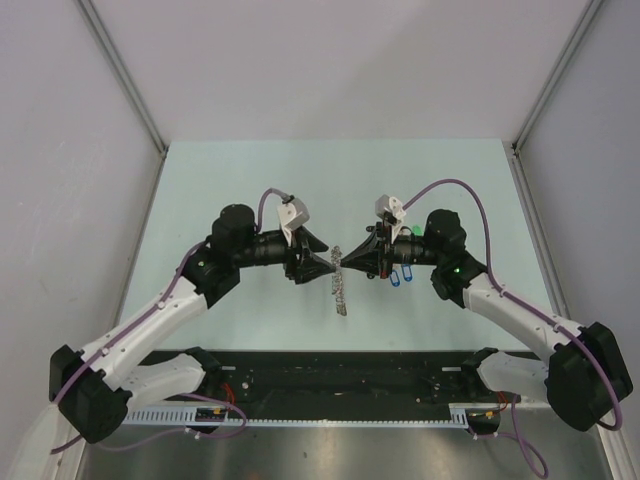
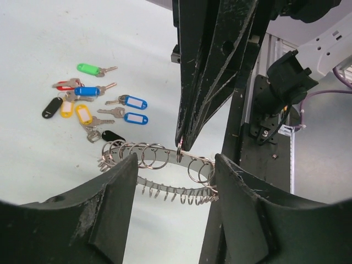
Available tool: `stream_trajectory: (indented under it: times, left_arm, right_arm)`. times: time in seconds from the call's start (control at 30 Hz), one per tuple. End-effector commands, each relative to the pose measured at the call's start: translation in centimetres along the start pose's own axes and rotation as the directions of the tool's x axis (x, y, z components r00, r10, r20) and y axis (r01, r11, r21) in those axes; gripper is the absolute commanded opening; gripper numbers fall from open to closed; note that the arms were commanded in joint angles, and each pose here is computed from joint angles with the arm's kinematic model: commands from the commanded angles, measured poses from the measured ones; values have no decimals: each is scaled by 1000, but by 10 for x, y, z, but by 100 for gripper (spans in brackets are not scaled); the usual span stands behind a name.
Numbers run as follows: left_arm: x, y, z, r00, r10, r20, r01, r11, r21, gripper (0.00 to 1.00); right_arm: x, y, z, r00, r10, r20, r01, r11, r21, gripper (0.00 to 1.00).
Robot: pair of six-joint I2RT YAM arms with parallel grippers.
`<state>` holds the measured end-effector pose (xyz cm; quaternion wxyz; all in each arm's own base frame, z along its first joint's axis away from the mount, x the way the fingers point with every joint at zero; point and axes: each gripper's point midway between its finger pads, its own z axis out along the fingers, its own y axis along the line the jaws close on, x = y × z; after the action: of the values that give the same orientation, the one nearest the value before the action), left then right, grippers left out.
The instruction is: Put the keys on the keyring
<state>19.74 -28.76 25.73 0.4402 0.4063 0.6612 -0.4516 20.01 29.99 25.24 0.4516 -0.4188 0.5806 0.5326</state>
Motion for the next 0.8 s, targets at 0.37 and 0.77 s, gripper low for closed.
stream_trajectory:
  times: [0.37, 0.77]
  left_arm:
    - [-20, -12, -5, 994, 112, -8, -112, 992, 59, 55]
    - [-3, -14, -4, 982, 138, -128, -122, 984, 130, 50]
  right_arm:
    - [-35, 12, 0, 991, -128, 42, 129, 992, -18, 0]
    - [-35, 17, 3, 979, -203, 6, 203, 979, -25, 0]
